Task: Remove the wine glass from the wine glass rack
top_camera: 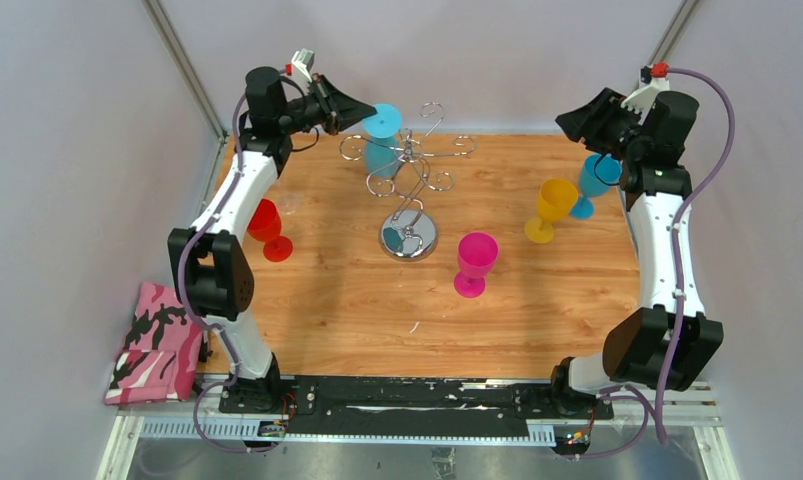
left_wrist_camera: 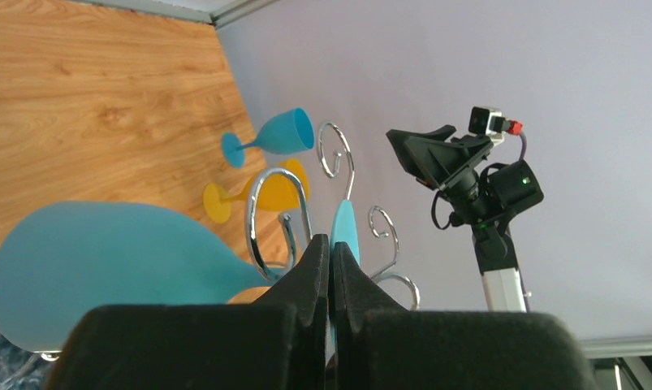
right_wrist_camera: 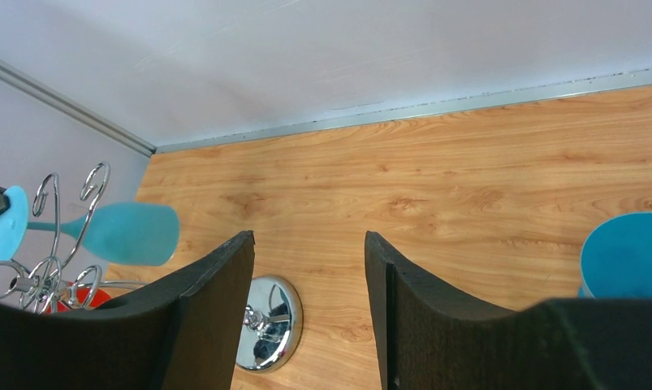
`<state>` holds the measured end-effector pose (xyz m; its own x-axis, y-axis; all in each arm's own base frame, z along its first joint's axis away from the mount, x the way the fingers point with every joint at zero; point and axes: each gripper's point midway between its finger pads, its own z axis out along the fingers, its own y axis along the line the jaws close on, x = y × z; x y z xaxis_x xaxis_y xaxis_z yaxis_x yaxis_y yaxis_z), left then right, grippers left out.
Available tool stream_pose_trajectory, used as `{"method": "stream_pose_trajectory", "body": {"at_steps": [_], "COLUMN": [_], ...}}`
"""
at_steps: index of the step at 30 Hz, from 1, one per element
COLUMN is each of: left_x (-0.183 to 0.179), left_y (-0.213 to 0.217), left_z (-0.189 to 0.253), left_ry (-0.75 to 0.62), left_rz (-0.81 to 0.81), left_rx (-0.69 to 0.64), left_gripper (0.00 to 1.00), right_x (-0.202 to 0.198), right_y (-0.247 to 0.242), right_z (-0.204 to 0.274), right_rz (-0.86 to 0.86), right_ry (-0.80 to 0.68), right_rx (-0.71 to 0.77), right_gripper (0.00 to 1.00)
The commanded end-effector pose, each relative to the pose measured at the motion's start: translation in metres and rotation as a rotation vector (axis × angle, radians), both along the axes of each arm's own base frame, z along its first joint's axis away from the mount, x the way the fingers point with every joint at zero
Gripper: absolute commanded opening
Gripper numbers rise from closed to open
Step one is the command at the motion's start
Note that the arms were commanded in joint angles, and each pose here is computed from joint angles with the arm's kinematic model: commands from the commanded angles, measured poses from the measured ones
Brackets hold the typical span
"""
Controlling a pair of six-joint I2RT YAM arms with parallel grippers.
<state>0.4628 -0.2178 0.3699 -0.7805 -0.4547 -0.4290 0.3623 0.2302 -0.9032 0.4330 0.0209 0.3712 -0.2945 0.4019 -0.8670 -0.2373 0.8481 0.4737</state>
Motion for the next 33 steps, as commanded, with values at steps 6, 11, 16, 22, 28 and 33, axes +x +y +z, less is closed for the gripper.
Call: {"method": "stream_pose_trajectory", "body": {"at_steps": [6, 11, 16, 22, 28, 33], "left_x": [-0.028, -0.009, 0.016, 0.045, 0.009, -0.076], "left_y": [0.013, 0.040, 0.059, 0.062, 0.067, 0.049], "left_z": [0.035, 0.025, 0.013, 0.041, 0.151, 0.220], "left_ry": [-0.121, -0.090, -0.056, -0.131, -0.414, -0.651], "left_rz": [0.027, 0.109, 0.165, 0.205, 0.254, 0.205], "left_rx": [0.010, 0.013, 0.020, 0.004, -0.037, -0.021], "left_gripper": [0.00, 0.00, 0.00, 0.00, 0.00, 0.00], "right_x": [0.002, 0.002, 0.003, 0.005, 0.004, -0.002], "right_y": [0.004, 0.003, 0.003, 0.006, 0.008, 0.014], "right_z": [-0.003, -0.002, -0.004, -0.006, -0.005, 0.005], "right_rz": [0.027, 0.025, 0.028, 0.044, 0.052, 0.080], "right_ry": [0.000, -0.003, 0.001, 0.004, 0.000, -0.024], "right_rx": [0.023, 0.023, 0.029, 0.050, 0.057, 0.064], "right_gripper": [0.57, 0.57, 0.57, 0.57, 0.57, 0.58]}}
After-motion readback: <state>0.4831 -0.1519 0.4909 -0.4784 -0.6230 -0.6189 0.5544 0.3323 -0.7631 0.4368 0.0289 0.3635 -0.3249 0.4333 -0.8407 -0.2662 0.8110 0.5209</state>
